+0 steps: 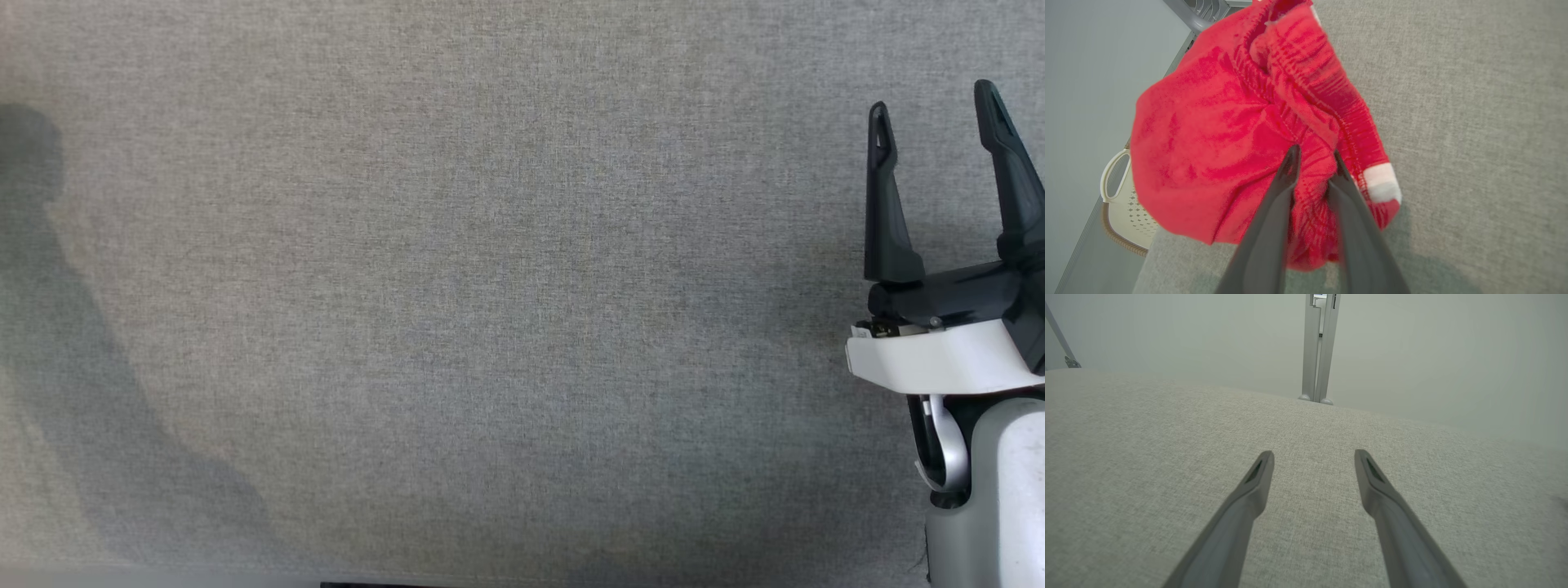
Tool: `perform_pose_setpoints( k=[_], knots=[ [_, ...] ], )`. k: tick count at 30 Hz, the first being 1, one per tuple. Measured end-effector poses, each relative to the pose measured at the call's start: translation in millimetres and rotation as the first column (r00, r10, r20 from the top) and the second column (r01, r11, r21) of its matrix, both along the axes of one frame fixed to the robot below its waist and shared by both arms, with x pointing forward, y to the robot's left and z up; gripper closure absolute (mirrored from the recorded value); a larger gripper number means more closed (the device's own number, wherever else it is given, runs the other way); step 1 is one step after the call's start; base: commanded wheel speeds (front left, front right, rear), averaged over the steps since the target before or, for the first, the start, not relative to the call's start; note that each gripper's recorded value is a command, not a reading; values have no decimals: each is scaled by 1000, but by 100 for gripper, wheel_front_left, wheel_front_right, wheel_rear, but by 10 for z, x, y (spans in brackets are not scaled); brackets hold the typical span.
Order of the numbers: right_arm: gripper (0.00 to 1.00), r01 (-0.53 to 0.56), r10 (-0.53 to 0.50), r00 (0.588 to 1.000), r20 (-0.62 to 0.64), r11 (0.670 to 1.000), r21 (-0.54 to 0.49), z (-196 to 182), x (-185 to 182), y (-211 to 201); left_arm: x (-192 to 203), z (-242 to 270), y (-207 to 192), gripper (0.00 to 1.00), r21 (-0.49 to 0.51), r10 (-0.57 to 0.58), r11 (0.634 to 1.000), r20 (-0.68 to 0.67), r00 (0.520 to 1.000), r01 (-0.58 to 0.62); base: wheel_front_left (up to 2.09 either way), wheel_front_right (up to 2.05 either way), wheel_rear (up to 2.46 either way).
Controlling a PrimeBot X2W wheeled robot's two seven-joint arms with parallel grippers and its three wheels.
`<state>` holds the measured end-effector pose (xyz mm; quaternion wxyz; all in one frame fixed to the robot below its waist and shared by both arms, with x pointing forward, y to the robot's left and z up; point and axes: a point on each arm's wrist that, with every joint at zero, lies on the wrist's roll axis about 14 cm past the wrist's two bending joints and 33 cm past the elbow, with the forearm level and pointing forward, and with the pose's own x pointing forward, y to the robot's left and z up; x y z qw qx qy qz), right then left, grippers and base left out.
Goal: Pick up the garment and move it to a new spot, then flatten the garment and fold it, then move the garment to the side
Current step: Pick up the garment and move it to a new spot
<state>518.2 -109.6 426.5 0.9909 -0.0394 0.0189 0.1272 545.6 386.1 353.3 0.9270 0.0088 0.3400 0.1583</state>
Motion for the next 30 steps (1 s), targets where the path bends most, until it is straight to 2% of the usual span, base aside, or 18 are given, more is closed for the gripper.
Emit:
perform_pose_setpoints(
  k=[9,13,17,20,22,26,30],
  knots=[
    [0,-7,5,999,48,999,39,240,-67,22,167,703,80,100,73,-56,996,166,984,44,0,0,0],
    [0,7,-12,997,78,997,75,395,-133,-39,298,1157,-43,100,112,-128,988,251,960,102,0,0,0],
    [0,35,-46,993,108,994,104,568,-231,-160,426,1665,-339,100,155,-229,970,334,914,186,0,0,0],
    [0,61,-76,990,121,991,118,668,-343,-273,519,2092,-751,100,121,-291,957,441,849,265,0,0,0],
    [0,80,-97,987,130,988,129,736,-417,-349,546,2352,-1145,100,103,-351,932,500,792,348,0,0,0],
    [0,113,-137,979,153,982,154,874,-567,-493,462,2931,-1896,100,98,-453,857,612,648,506,0,0,0],
    [0,151,-181,969,169,973,176,970,-699,-650,286,3312,-2712,100,73,-513,749,693,507,659,0,0,0]
  ],
)
